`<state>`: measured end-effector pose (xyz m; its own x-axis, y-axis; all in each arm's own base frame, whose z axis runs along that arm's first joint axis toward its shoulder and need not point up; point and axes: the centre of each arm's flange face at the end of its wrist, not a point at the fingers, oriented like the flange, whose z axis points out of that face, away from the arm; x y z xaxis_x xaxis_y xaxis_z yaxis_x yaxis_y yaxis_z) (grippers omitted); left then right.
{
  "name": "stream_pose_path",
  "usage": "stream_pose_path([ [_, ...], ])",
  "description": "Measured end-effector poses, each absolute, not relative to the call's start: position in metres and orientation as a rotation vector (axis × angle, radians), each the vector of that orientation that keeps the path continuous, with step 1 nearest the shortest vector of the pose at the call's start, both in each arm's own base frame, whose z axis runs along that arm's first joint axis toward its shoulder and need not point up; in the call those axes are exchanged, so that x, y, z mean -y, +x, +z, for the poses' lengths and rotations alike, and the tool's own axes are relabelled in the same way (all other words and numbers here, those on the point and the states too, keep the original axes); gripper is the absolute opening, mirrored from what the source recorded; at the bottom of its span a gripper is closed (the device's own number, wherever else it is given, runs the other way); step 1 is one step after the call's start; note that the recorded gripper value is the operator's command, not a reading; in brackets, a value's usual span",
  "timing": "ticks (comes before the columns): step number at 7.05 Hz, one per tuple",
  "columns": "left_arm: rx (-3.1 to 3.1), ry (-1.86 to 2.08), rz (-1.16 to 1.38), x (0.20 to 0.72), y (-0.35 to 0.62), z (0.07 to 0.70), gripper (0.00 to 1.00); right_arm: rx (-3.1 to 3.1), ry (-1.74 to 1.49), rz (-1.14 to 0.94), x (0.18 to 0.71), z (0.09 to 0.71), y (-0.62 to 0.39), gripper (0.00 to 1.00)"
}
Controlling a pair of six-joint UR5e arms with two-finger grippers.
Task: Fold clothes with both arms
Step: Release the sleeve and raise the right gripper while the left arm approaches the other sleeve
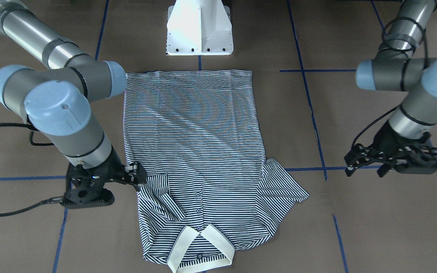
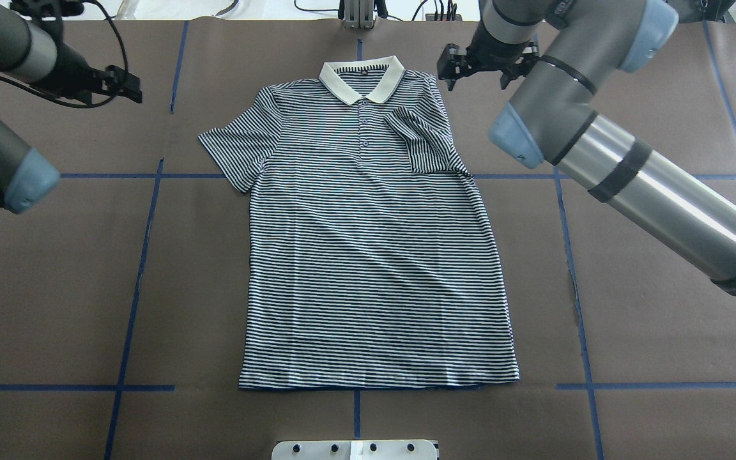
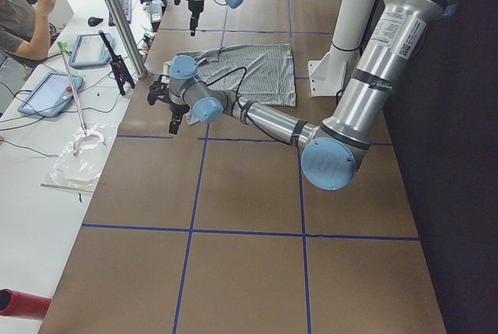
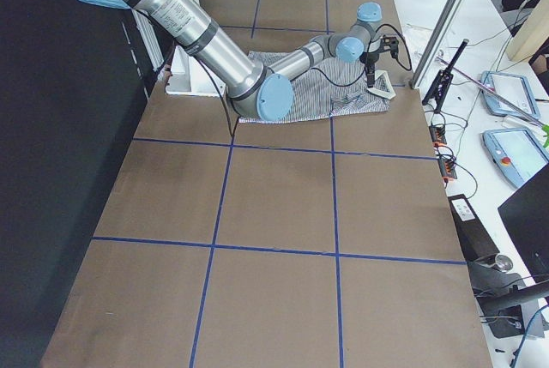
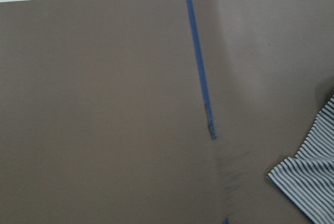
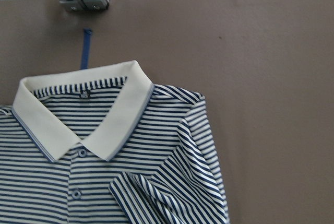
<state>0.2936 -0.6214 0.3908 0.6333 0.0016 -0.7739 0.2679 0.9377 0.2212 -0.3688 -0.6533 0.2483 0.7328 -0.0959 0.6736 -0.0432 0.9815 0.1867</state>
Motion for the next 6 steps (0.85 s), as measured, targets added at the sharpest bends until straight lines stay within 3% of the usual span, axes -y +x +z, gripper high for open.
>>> stream_pose_path([
  [2,-0.845,0.347,-0.267,0.615,0.378,0.377,1.0,0.718,0.151,-0.187,0.643,0.287,-0.302,1.0],
  [6,-0.823,0.371,-0.301,0.628,0.437,0.404,1.0,0.773,0.156,-0.22,0.622,0.323,-0.271,1.0],
])
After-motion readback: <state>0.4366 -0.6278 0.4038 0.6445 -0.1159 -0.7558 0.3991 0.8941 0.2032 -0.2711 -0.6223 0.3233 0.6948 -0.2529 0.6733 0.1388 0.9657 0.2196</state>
